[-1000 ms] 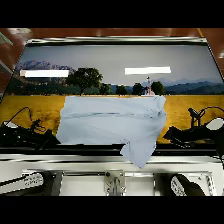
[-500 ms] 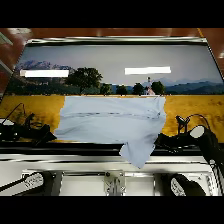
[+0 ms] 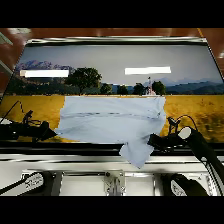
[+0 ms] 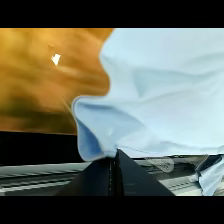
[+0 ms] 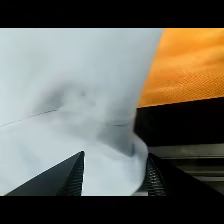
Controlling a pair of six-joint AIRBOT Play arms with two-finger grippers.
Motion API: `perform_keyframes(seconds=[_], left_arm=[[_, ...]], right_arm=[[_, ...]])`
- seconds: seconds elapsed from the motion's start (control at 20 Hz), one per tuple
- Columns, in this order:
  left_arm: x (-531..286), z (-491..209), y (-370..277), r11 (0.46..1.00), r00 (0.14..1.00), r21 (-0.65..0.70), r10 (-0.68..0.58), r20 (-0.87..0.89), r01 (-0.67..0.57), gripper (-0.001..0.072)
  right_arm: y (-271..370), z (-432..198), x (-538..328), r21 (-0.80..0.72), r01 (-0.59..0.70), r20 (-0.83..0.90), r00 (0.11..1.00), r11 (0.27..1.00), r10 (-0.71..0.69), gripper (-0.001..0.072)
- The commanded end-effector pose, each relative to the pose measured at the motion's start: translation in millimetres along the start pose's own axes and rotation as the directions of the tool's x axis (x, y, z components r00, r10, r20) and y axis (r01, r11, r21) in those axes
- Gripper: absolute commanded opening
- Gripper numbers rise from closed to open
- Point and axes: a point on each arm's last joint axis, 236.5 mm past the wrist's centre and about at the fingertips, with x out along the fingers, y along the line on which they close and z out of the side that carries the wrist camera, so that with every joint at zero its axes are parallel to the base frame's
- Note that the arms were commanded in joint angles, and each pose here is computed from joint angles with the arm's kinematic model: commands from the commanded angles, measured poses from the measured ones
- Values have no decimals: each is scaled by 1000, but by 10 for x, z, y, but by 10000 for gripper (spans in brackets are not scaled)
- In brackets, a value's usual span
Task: Fold the shirts.
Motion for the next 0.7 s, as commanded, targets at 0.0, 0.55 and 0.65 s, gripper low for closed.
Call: perform_keyframes(seconds=[0.0, 0.55, 0.65], left_arm=[[-6, 14, -36, 1000, 1000, 2, -13, 7, 13, 39], [-380, 728, -875, 955, 983, 296, -49, 174, -5, 37], [-382, 1069, -1181, 941, 968, 337, -62, 245, -25, 38]], right_arm=[[-27, -63, 179, 0, 31, -47, 998, 1000, -31, 264], [1242, 1594, -1350, -150, -177, 497, 837, 973, 229, 57], [1399, 1912, -1498, -168, -178, 530, 813, 970, 241, 57]])
